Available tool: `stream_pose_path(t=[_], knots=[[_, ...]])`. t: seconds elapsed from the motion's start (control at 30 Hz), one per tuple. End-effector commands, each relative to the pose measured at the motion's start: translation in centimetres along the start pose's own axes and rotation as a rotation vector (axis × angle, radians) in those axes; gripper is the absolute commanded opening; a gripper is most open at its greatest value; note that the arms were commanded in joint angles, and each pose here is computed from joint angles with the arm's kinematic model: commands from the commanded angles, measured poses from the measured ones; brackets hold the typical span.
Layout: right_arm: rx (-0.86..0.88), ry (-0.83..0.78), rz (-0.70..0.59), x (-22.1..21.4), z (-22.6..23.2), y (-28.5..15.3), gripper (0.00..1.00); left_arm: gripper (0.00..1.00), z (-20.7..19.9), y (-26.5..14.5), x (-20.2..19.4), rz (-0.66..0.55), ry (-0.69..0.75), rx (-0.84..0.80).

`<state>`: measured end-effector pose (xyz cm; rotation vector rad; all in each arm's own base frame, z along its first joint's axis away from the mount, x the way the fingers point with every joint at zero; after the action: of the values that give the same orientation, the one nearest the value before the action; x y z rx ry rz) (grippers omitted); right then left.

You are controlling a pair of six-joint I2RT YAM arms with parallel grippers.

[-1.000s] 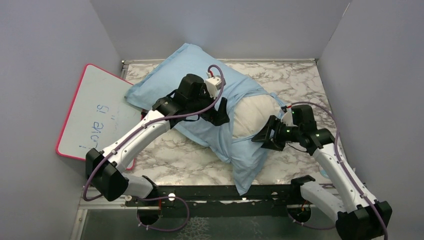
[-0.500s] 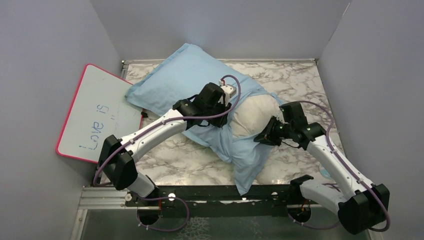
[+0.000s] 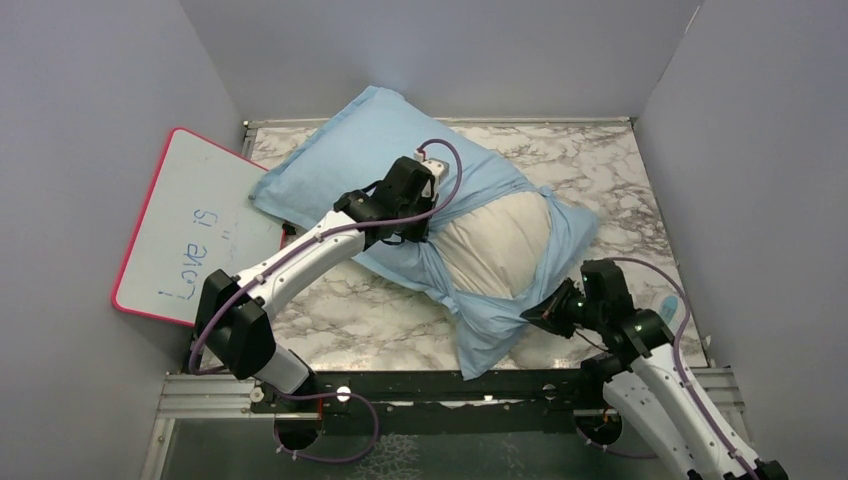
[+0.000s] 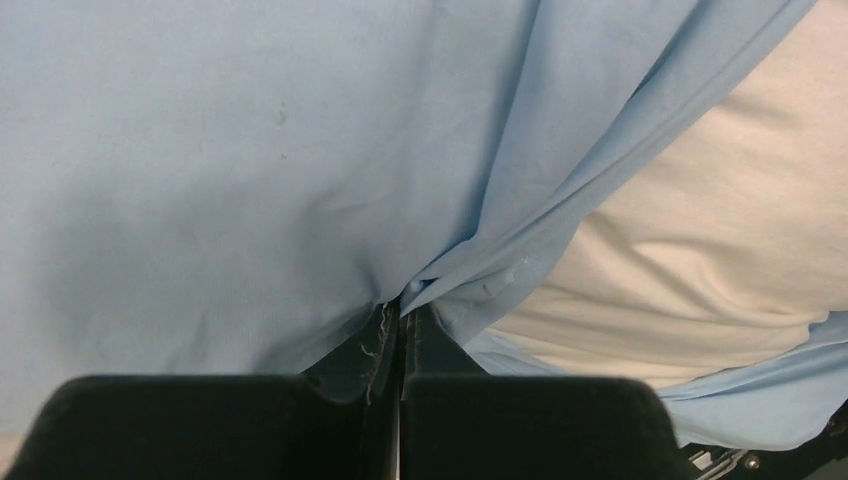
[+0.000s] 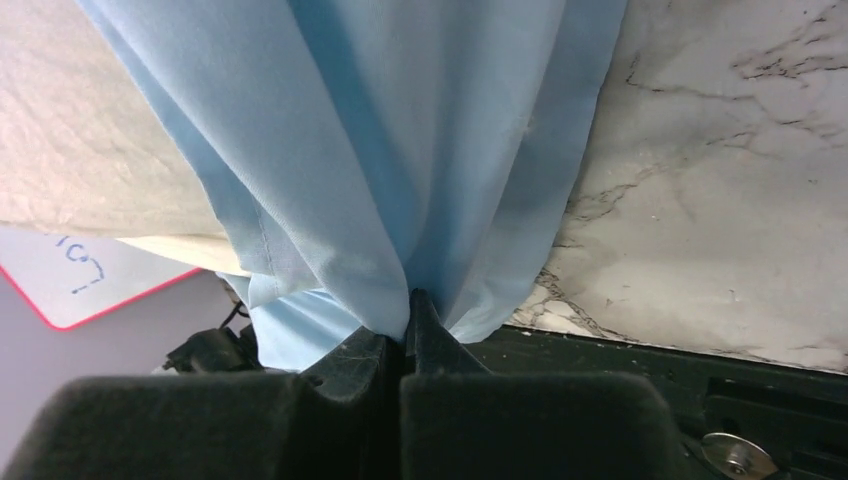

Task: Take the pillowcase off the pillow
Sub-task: Remove the pillow from the pillowcase.

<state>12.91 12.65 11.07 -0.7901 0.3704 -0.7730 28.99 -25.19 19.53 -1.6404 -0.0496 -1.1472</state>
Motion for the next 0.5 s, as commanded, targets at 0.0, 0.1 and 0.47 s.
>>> stream_pose_path(t=[0.0,0.1,0.47], knots=[[-0.158,0.092,0.025,-1.2,-4.6,0.1,0.01,0.00,2.8,-0.9,0.3,-0.010,0.007,0.064],[-0.142,0.049,0.032,-0.8,-3.2,0.0,0.01,0.00,0.2,-0.6,0.2,-0.027,0.003,-0.094],[-0.128,-0.196,-0.149,3.5,4.5,-4.8,0.52,0.00,-1.2,-1.1,-0.4,-0.039,-0.010,-0.154]])
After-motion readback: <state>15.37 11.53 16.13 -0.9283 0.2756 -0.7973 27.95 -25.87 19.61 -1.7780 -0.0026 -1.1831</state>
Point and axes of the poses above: each gripper's point midway between its finger pads, its own y axis out along the fingers, its own z axis along the line the jaws close on, x = y × z, the point moved 2 cm from there along -y, back along the fingers, and after that the axes turned 14 degrees about y, right-handed, at the moved point
